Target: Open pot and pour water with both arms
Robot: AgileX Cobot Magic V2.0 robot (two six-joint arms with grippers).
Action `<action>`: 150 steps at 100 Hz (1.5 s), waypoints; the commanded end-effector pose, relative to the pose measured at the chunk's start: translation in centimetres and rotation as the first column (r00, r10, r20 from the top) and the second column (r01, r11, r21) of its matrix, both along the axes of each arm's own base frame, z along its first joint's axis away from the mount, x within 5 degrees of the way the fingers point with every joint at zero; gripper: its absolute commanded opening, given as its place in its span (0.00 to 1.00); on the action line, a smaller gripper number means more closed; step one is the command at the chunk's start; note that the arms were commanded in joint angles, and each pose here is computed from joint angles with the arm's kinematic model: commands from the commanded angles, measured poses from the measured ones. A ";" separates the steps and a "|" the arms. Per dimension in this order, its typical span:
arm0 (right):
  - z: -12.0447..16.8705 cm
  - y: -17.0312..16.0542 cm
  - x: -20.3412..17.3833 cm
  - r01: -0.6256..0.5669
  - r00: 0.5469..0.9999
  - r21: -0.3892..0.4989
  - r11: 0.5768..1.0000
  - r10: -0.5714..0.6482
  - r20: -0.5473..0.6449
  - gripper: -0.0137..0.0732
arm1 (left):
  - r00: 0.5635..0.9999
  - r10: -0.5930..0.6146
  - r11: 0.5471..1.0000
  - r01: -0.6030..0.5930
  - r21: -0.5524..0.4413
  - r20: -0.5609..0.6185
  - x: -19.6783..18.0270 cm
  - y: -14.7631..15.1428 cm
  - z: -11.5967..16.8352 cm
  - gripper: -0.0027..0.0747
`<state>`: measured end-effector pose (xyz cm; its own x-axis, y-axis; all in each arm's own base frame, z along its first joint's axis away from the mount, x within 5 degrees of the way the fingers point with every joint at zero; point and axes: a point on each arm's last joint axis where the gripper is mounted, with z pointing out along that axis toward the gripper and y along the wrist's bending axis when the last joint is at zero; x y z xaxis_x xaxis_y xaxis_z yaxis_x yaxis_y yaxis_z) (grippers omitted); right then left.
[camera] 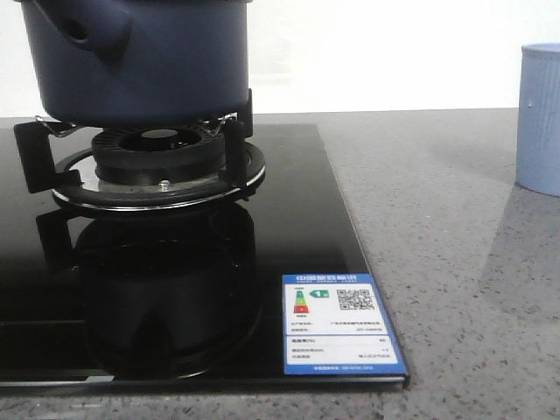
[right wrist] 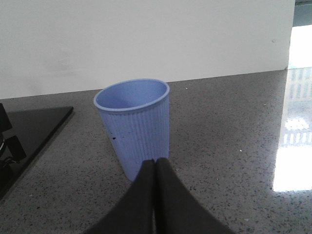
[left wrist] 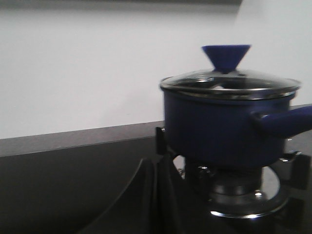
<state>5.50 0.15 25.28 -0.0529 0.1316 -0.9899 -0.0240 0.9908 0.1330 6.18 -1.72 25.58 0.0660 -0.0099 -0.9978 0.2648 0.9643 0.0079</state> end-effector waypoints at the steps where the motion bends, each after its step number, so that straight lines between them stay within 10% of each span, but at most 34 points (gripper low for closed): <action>1: 1.5 0.0 0.0 0.004 0.996 -0.009 1.000 -0.003 0.094 0.08 | 0.992 0.094 0.995 -0.091 -0.029 0.081 -0.1 0.7 0.6 0.01; 40: 1.5 0.0 0.0 0.004 0.996 -0.009 1.000 -0.003 0.094 0.08 | 0.959 0.280 0.959 -0.277 -0.051 0.049 -0.8 1.8 -4.4 0.01; 150: 1.5 0.0 0.0 0.004 0.996 -0.009 1.000 -0.003 0.092 0.08 | 0.962 0.273 0.957 -0.269 -0.112 0.018 -0.8 1.8 -4.5 0.01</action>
<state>5.50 0.15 25.28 -0.0529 0.1316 -0.9899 -0.0240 0.9908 0.1330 5.61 -0.03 20.86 0.0301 -0.0762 -0.9966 0.0001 0.9971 -0.0762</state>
